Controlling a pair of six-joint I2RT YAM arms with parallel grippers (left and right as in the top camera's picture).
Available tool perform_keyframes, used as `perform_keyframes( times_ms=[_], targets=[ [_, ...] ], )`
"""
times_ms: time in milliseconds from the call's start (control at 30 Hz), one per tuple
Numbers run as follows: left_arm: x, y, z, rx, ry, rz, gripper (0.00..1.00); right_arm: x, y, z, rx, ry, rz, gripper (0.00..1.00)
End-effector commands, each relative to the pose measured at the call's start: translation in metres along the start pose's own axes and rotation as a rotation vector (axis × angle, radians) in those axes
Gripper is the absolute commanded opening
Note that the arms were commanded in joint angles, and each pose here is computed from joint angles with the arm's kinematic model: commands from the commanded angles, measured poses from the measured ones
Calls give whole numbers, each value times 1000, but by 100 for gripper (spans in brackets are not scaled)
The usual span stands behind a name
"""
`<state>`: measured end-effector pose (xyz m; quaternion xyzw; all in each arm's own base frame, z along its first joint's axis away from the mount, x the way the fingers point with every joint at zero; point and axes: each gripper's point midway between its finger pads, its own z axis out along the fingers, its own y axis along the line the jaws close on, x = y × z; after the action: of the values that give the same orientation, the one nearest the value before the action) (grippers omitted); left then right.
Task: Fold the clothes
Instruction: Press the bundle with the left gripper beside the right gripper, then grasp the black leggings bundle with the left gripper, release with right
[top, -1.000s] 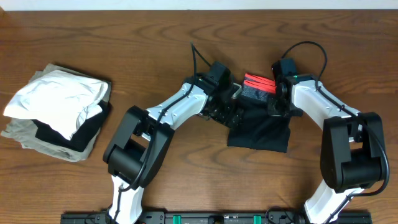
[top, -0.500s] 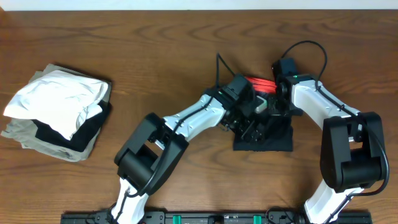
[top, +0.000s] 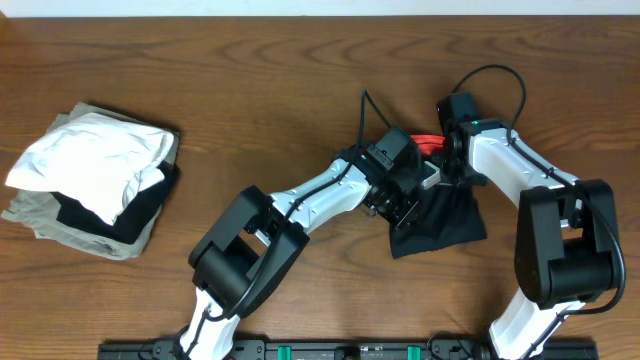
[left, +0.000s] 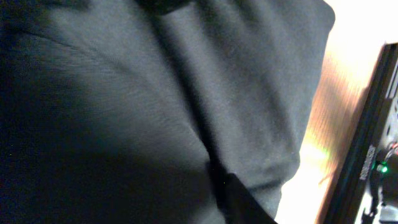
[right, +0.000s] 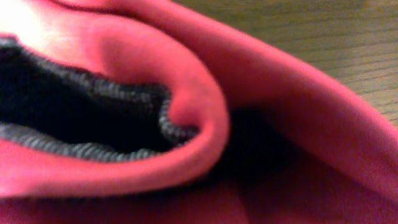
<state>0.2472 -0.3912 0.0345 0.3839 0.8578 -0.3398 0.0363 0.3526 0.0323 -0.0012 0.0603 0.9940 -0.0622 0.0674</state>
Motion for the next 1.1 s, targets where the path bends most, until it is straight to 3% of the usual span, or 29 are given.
perform_keyframes(
  times_ms=[0,100,267,467,667,867,900,1000,1067],
  targets=[
    [7,4,7,-1,21,-7,12,14,-3,18,11,66,14,1],
    [7,4,7,-1,21,-8,6,15,-3,17,12,70,14,1],
    [14,13,5,-40,49,-45,6,8,-7,-7,2,33,20,1],
    [29,42,-10,-121,94,-151,6,-23,-20,-92,-50,-176,40,1],
    [55,73,-35,-175,166,-293,6,-29,-41,-182,-89,-388,46,2],
    [71,101,-62,-182,181,-439,6,-15,-50,-212,-131,-441,61,2],
    [70,99,-63,-152,173,-453,14,-12,-45,-211,-155,-429,37,2],
    [69,95,-64,-111,169,-467,58,-7,-33,-203,-207,-382,2,2],
    [69,91,-63,-100,175,-468,67,-4,-24,-195,-247,-345,-22,2]
  ],
)
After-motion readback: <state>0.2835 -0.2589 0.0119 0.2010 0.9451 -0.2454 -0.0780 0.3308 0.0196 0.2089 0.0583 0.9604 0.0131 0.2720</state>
